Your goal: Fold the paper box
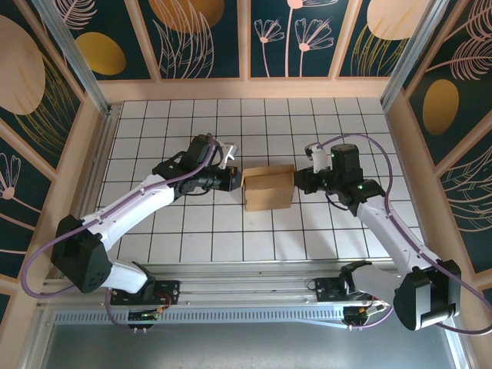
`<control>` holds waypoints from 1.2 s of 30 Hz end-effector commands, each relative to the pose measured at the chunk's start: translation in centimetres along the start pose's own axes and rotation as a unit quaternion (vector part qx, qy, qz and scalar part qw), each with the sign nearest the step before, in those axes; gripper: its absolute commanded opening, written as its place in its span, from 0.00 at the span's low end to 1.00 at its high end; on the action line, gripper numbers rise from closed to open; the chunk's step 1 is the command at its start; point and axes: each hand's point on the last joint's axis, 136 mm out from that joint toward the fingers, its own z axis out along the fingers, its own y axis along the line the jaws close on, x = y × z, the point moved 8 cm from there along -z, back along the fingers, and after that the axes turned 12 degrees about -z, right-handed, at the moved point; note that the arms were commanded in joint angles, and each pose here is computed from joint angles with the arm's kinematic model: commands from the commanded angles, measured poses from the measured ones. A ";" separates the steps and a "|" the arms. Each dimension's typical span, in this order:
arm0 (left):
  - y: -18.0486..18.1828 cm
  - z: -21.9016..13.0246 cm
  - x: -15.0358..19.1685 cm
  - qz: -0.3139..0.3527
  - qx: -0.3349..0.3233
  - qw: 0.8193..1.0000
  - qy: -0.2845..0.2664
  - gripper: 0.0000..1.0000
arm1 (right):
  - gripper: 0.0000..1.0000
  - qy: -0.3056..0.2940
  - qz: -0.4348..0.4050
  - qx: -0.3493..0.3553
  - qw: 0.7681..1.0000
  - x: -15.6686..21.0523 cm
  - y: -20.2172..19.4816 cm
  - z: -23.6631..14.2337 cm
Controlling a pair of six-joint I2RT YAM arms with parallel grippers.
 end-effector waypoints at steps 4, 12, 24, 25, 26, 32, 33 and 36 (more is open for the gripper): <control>0.0 0.7 0.1 -0.012 0.005 1.000 0.003 0.03 | 0.14 -0.031 -0.001 0.011 0.999 -1.2 1.0 -1.0; 0.0 0.8 0.1 -0.016 0.015 1.000 -0.003 0.03 | 0.14 -0.019 0.004 0.014 1.000 0.2 1.0 -0.3; 0.2 1.5 0.3 -0.022 0.017 1.000 0.006 0.04 | 0.14 -0.015 0.027 0.013 0.999 1.1 1.1 0.3; 0.2 1.4 0.3 -0.021 0.017 1.000 0.006 0.04 | 0.14 -0.015 0.029 0.015 0.999 1.2 1.1 0.4; 0.3 1.4 0.3 -0.022 0.017 1.000 0.006 0.04 | 0.14 -0.016 0.033 0.017 0.999 1.3 1.1 0.5; 0.4 1.5 0.6 -0.025 0.017 1.000 0.010 0.04 | 0.14 -0.018 0.060 0.022 0.998 1.7 1.0 0.8; 0.4 1.5 0.6 -0.025 0.018 0.999 0.010 0.04 | 0.14 -0.017 0.064 0.023 0.998 1.8 0.9 0.9; 0.6 1.6 0.8 -0.027 0.018 0.999 0.011 0.04 | 0.14 -0.012 0.065 0.024 0.997 2.1 1.0 1.0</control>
